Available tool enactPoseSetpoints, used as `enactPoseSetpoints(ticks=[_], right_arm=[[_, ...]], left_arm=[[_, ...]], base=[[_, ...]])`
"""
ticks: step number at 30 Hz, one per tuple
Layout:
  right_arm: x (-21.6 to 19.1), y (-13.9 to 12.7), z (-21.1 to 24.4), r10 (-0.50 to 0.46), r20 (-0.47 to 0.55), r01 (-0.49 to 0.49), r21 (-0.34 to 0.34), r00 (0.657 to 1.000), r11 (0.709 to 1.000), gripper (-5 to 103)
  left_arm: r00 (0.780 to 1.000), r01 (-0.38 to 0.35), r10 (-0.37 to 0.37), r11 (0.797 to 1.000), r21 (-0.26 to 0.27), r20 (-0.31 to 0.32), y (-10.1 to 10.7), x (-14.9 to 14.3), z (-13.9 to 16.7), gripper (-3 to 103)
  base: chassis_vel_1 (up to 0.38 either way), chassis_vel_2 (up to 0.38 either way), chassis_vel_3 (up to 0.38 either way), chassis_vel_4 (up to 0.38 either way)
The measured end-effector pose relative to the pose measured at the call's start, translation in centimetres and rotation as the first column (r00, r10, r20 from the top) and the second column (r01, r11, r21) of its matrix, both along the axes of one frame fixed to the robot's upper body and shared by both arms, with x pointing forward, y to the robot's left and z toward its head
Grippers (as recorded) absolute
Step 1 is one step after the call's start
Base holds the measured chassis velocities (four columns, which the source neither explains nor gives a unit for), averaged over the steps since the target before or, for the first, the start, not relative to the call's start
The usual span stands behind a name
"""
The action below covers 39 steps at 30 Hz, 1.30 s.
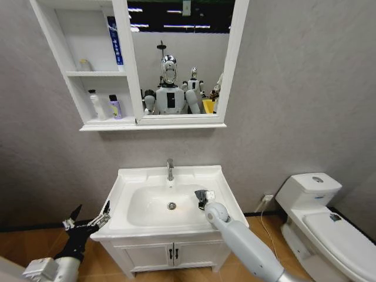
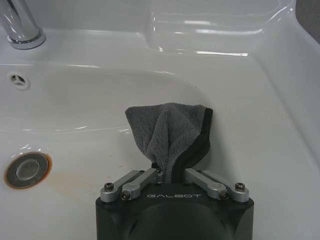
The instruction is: Move facial cleanser and shampoo from washbasin to cabinet, then wipe washbasin with towel.
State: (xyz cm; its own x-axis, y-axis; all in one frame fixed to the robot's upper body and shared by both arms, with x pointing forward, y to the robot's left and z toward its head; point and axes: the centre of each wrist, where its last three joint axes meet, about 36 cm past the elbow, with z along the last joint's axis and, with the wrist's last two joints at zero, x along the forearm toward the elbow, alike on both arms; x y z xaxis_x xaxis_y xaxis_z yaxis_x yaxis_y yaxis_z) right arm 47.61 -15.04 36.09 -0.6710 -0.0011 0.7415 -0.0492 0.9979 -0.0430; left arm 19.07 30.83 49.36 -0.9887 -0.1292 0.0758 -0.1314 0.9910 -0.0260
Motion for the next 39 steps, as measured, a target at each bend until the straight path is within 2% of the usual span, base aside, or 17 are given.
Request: enactPoseSetpoints(ticks=[9,19,29,34,39], right_arm=[[0.5,0.5,-2.1,0.025,0.001,-0.025,0.007,1.0,1.0,5],[1.1,3.1,-3.7,0.063,0.02,-0.064,0.052,0.998,0.997,5],[1.9,4.2,-4.6,0.084,0.014,-0.085,0.065,0.996,0.994,5],[1.9,4.1,-4.7,0.081,0.008,-0.082,0.057,0.997,0.995,5],[1.6,2.6,-3.8,0.066,0.008,-0.067,0.038,0.998,0.997,5]], left_arm=[[1.0,0.0,0.0,1.0,0.0,0.0,0.0,0.0,0.0,100],[1.0,0.0,0.0,1.0,0.0,0.0,0.0,0.0,0.0,100],[1.0,0.0,0.0,1.0,0.0,0.0,0.0,0.0,0.0,100],[1.0,0.0,0.0,1.0,0.0,0.0,0.0,0.0,0.0,100],[1.0,0.0,0.0,1.0,0.0,0.0,0.0,0.0,0.0,100]], base=[[0.0,0.0,0.0,0.0],[0.0,0.0,0.0,0.0],[0.0,0.0,0.0,0.0],[0.0,0.0,0.0,0.0],[0.0,0.0,0.0,0.0]])
